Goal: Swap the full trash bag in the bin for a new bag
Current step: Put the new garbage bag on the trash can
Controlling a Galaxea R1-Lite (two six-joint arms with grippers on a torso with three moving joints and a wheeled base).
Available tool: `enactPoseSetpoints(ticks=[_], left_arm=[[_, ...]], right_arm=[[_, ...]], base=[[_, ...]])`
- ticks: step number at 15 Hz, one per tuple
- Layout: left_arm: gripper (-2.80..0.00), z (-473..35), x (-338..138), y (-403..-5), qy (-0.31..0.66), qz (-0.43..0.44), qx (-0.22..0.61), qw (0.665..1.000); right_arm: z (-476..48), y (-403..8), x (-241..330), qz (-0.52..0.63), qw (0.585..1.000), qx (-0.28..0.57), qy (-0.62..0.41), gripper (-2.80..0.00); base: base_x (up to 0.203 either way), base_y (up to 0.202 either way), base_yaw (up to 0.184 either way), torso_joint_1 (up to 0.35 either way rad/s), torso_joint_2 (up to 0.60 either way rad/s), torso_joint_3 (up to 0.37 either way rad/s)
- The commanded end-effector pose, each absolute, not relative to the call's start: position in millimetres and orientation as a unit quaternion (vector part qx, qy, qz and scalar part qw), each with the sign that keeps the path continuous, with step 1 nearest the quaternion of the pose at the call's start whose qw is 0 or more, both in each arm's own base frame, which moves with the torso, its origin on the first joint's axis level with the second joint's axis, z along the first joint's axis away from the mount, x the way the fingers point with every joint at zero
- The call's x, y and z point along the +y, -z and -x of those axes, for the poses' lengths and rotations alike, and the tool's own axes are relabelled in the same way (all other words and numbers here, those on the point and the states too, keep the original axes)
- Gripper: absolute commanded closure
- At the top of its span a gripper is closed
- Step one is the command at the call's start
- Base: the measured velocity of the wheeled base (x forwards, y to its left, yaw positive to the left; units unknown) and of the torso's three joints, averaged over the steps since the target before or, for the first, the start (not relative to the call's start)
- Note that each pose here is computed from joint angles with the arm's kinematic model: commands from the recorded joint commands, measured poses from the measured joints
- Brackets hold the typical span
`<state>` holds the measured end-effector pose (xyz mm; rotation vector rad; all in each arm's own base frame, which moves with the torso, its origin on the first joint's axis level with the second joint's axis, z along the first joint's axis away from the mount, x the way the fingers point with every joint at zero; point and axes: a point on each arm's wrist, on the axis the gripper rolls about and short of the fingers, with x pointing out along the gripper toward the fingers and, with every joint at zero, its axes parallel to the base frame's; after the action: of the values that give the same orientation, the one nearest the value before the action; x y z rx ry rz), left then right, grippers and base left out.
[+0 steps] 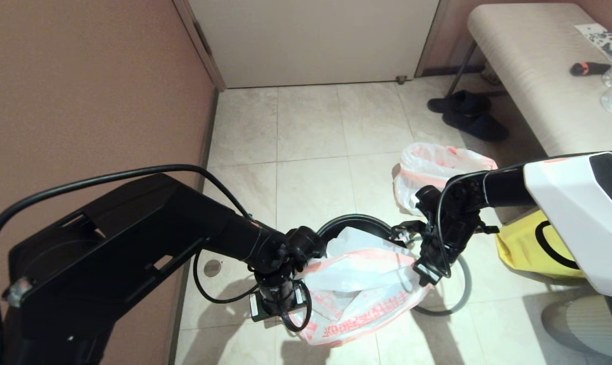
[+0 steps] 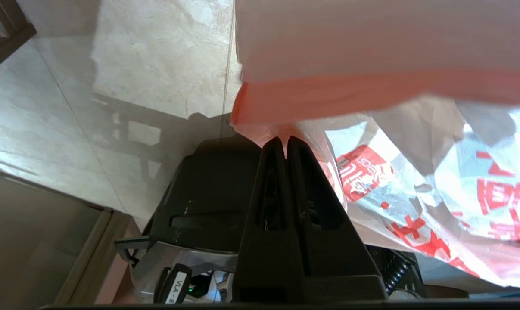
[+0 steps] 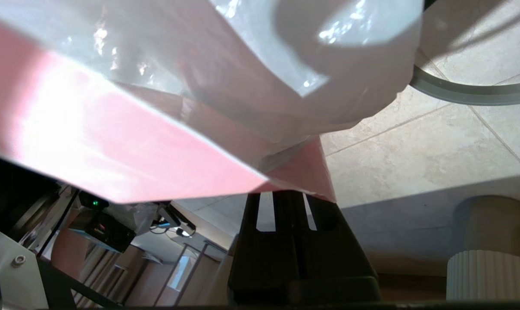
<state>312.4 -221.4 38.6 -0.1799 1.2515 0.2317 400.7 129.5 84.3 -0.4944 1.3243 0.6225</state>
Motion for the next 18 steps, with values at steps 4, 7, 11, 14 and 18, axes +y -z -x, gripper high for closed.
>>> enactPoseSetpoints(ticks=[4, 7, 11, 14, 18], left_arm=[[0.0, -321.8, -226.0, -32.0, -0.104, 0.097, 0.572, 0.808], [0.0, -326.9, -226.7, -24.6, -0.108, 0.096, 0.574, 0.806], [0.0, -331.3, -223.9, -15.7, -0.115, 0.096, 0.578, 0.802], [0.0, -350.0, -219.5, -12.7, -0.123, 0.111, 0.568, 0.806], [0.0, -375.9, -208.9, -29.4, -0.12, 0.139, 0.539, 0.822]], right_arm=[[-407.9, -67.6, 131.2, 0.198, 0.716, 0.601, -0.294, 0.0], [-416.6, -51.8, 132.2, 0.185, 0.722, 0.594, -0.303, 0.0], [-426.2, -36.2, 124.1, 0.169, 0.72, 0.601, -0.303, 0.0], [-432.5, -31.7, 125.1, 0.162, 0.727, 0.596, -0.3, 0.0], [-436.6, -41.2, 115.7, 0.149, 0.741, 0.585, -0.293, 0.0]], base=[[0.0, 0.0, 0.0, 0.0, 0.0, 0.0], [0.0, 0.0, 0.0, 0.0, 0.0, 0.0], [0.0, 0.0, 0.0, 0.0, 0.0, 0.0], [0.0, 0.0, 0.0, 0.0, 0.0, 0.0], [0.0, 0.0, 0.0, 0.0, 0.0, 0.0]])
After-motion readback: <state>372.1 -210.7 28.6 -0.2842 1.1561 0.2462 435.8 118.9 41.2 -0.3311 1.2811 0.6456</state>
